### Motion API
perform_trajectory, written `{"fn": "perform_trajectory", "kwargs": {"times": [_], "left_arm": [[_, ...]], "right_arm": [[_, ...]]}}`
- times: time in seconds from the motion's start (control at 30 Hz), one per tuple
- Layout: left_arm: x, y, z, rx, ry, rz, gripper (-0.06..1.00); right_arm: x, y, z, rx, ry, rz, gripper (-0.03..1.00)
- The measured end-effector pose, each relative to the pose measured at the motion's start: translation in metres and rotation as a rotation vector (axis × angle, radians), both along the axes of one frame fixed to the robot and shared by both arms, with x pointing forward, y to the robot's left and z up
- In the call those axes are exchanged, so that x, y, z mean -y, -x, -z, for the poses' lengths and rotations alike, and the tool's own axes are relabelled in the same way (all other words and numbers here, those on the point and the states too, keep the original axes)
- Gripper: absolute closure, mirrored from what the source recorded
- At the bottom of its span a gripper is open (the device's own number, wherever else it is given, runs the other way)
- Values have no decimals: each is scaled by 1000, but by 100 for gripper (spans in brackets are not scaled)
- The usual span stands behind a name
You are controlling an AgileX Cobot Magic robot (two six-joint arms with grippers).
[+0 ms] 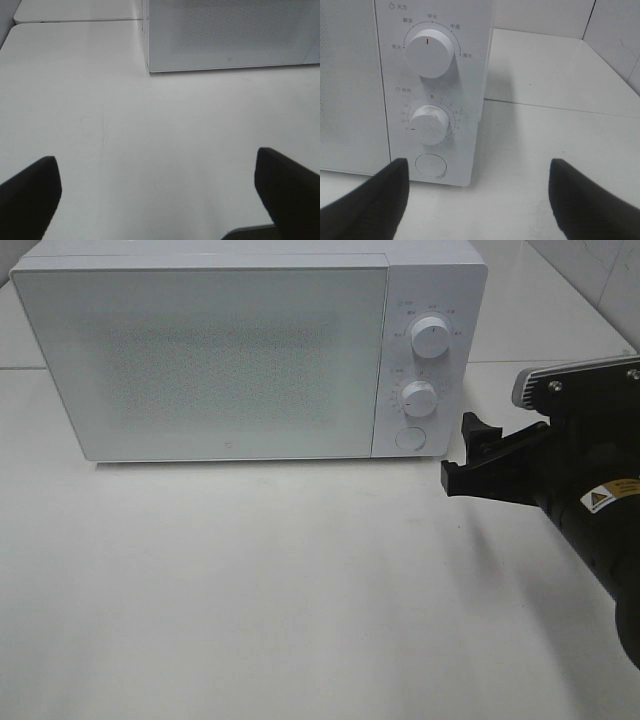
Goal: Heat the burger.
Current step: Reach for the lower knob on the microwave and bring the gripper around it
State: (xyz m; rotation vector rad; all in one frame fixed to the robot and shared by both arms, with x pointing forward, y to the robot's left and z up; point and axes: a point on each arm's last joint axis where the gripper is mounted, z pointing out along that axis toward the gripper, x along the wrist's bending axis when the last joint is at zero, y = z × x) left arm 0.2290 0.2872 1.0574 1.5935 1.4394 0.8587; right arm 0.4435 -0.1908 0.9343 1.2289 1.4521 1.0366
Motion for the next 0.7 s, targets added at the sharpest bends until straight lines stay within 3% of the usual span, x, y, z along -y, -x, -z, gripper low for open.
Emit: {"fn": "perform_trajectory", "kwargs": {"times": [0.7], "left_arm": [[0, 0, 0, 0, 0, 0, -4]], "right_arm": [[-36, -39, 29, -36, 16, -8, 22]]}}
